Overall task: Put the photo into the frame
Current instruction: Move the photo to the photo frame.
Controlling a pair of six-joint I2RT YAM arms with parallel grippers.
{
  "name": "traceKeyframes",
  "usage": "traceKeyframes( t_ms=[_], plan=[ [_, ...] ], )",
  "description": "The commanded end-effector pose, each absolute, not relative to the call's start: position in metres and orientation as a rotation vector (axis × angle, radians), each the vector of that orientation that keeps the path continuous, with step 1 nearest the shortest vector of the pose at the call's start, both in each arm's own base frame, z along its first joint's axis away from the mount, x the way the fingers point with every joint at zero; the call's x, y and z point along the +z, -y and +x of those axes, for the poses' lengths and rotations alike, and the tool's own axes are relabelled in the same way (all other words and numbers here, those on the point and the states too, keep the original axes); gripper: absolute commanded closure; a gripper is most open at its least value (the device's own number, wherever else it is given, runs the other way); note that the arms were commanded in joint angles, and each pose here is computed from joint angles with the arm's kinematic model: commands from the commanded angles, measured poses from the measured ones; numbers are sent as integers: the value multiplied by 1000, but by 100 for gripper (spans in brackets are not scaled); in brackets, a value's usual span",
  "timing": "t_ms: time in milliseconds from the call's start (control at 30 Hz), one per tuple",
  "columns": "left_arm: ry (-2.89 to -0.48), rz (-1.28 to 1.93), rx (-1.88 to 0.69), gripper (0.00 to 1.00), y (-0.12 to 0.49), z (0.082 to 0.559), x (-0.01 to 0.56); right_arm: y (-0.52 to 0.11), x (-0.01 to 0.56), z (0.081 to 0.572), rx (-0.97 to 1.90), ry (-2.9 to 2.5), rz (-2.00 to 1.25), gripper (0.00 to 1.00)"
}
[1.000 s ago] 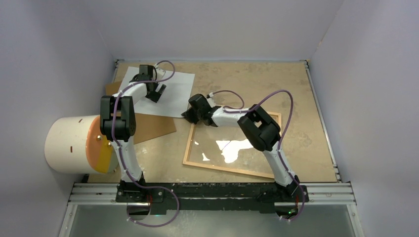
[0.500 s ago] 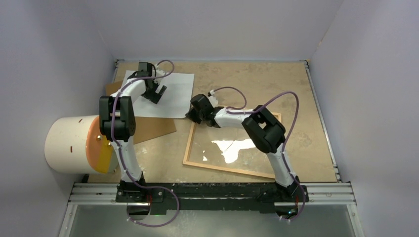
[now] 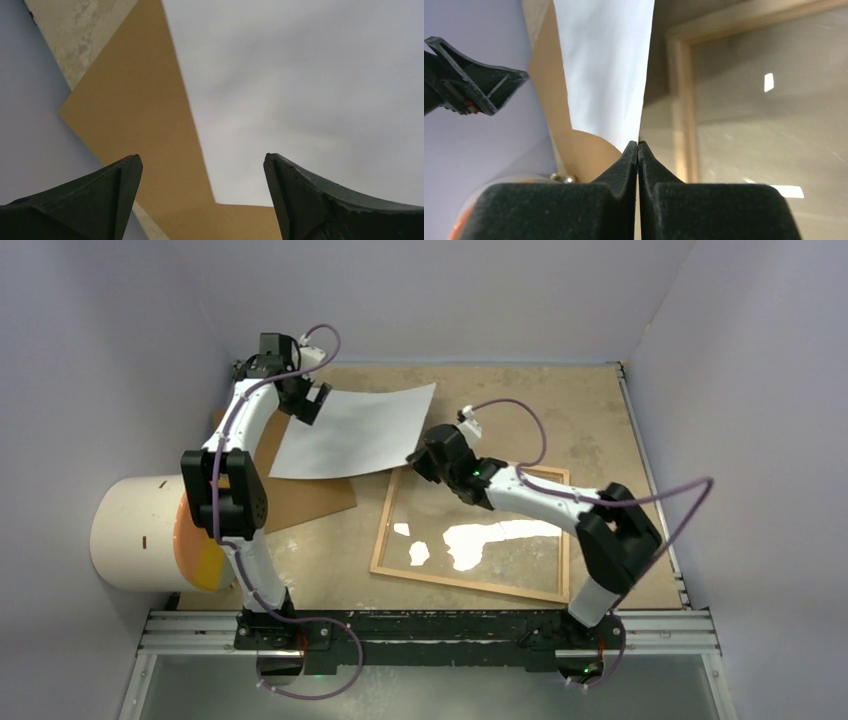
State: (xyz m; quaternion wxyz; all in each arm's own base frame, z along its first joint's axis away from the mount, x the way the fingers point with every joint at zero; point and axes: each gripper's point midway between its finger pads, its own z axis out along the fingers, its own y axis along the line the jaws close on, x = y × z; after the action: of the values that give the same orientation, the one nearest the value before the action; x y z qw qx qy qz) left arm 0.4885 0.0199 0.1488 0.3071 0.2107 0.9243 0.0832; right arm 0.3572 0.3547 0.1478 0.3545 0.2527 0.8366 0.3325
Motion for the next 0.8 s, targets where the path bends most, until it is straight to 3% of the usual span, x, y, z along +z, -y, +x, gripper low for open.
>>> traceKeyframes(
  t_ms=[0,300,467,767],
  plan=[
    [-2469,582,191,0,-19,465,150,-271,149,322,648,-2168,714,100],
    [-2511,722,143,0,4,426,111,-133,137,203,486,-2287,841,100],
    [-2507,811,123,0,31,414,95,-111,136,158,450,-2393,845,100],
    [-2506,878,104,0,53,408,79,-94,146,120,382,-2527,759,100]
  ],
)
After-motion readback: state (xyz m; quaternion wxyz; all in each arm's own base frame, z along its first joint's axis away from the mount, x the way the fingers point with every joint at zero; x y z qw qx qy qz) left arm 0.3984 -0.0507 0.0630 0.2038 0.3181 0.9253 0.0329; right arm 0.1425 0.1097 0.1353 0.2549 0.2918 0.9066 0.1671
